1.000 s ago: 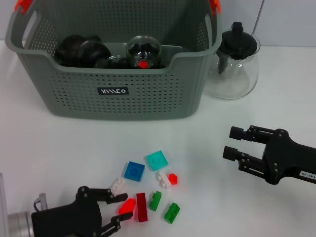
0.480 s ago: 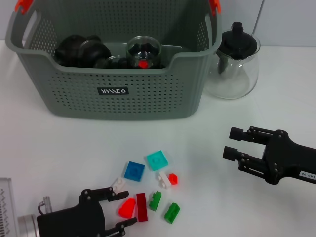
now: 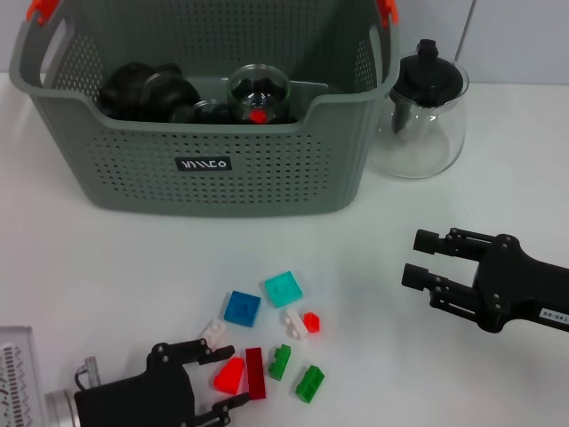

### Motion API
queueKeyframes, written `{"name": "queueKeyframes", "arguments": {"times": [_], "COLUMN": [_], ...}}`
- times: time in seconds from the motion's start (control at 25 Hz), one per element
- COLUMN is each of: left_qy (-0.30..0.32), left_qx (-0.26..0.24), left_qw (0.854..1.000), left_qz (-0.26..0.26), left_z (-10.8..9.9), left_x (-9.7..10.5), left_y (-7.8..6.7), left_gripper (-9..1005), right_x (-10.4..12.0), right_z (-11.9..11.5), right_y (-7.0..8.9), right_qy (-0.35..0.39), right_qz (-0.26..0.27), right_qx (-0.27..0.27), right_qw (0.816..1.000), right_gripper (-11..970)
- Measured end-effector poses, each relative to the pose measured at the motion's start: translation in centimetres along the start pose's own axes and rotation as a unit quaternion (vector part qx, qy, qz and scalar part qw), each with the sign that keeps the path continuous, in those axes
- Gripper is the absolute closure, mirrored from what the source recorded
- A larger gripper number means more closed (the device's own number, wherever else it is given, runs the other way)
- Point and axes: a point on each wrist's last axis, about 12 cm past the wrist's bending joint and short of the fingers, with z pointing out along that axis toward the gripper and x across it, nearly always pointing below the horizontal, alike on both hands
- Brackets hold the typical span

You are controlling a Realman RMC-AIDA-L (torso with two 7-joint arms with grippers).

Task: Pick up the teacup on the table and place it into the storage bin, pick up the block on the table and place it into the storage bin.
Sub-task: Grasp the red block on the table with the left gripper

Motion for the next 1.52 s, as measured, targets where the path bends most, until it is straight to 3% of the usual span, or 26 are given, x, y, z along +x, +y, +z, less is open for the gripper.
{"name": "queueKeyframes", "arguments": {"times": [0.6, 1.08, 1.52], "left_qy": [0.011, 0.000, -0.030], "left_qx": [-0.048, -0.043, -0.074], "left_qw": [0.999, 0.999, 0.996], "left_qz": [-0.008, -0.026, -0.046], "left_z": [-0.9, -0.6, -2.2], "left_x": [0.5, 0.6, 0.5], "left_y": [0.6, -0.4, -1.2], "left_gripper": [469, 469, 474], "right_x": [0.0, 0.0, -0.3], "right_z": [0.0, 0.0, 0.0], "right_y": [0.0, 0.0, -0.2], "right_qy": [0.000, 0.000, 0.001], "right_qz": [0.000, -0.001, -0.004], "right_qx": [0.000, 0.000, -0.001], "right_qw": [1.000, 1.000, 1.000], "right_gripper": [401, 401, 402]}}
